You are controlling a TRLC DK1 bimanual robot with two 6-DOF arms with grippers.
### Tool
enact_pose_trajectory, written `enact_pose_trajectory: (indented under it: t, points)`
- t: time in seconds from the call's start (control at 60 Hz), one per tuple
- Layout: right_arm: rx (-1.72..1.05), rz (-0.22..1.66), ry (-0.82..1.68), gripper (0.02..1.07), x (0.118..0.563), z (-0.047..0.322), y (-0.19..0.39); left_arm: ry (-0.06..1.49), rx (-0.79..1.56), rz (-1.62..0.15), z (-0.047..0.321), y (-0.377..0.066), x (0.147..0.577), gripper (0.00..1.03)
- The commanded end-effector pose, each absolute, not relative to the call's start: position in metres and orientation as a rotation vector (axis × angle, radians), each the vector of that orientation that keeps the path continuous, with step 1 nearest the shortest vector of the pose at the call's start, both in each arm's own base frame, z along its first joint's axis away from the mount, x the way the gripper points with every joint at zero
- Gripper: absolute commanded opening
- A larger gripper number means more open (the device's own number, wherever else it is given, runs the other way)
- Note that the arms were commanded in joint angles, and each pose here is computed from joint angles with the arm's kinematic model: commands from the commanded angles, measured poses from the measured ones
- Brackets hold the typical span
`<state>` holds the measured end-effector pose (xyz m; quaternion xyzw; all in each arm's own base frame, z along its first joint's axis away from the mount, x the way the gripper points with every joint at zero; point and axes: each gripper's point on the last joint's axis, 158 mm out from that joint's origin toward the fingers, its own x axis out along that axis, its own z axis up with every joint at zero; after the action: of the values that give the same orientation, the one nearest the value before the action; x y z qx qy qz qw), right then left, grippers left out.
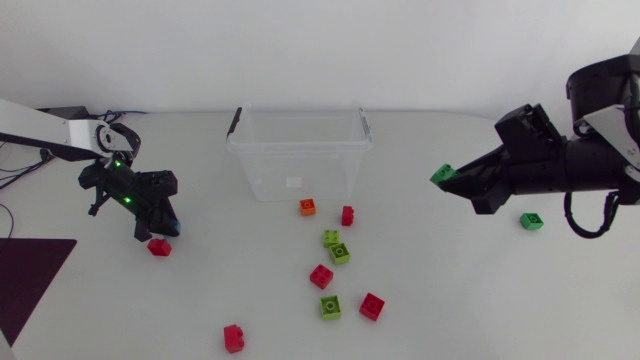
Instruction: Pick up the duplo bricks and place them in the container
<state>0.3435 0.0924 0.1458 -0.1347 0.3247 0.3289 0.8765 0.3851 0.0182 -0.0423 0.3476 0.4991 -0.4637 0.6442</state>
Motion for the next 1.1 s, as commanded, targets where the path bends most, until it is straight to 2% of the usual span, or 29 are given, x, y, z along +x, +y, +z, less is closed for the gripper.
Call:
enact_pose_trajectory:
  t: [0.0, 0.467, 0.783, 0.95, 1.083]
  points:
    - [-0.255, 0.680, 0.667, 0.18, 0.359, 0.153, 0.099, 1.168, 0.752, -1.054, -0.037, 0.020, 0.377, 0.29]
    - [-0.247, 0.721, 0.600, 0.18, 0.415, 0.180, 0.157, 0.906, 0.625, -1.066, 0.090, -0.051, 0.397, 0.29]
    - [-0.279, 0.751, 0.571, 0.18, 0.453, 0.182, 0.210, 0.740, 0.550, -1.083, 0.152, -0.103, 0.417, 0.30]
    - [-0.293, 0.751, 0.562, 0.19, 0.474, 0.182, 0.230, 0.664, 0.518, -1.068, 0.173, -0.126, 0.432, 0.30]
    - [-0.314, 0.743, 0.581, 0.20, 0.494, 0.166, 0.245, 0.600, 0.494, -1.033, 0.185, -0.147, 0.451, 0.31]
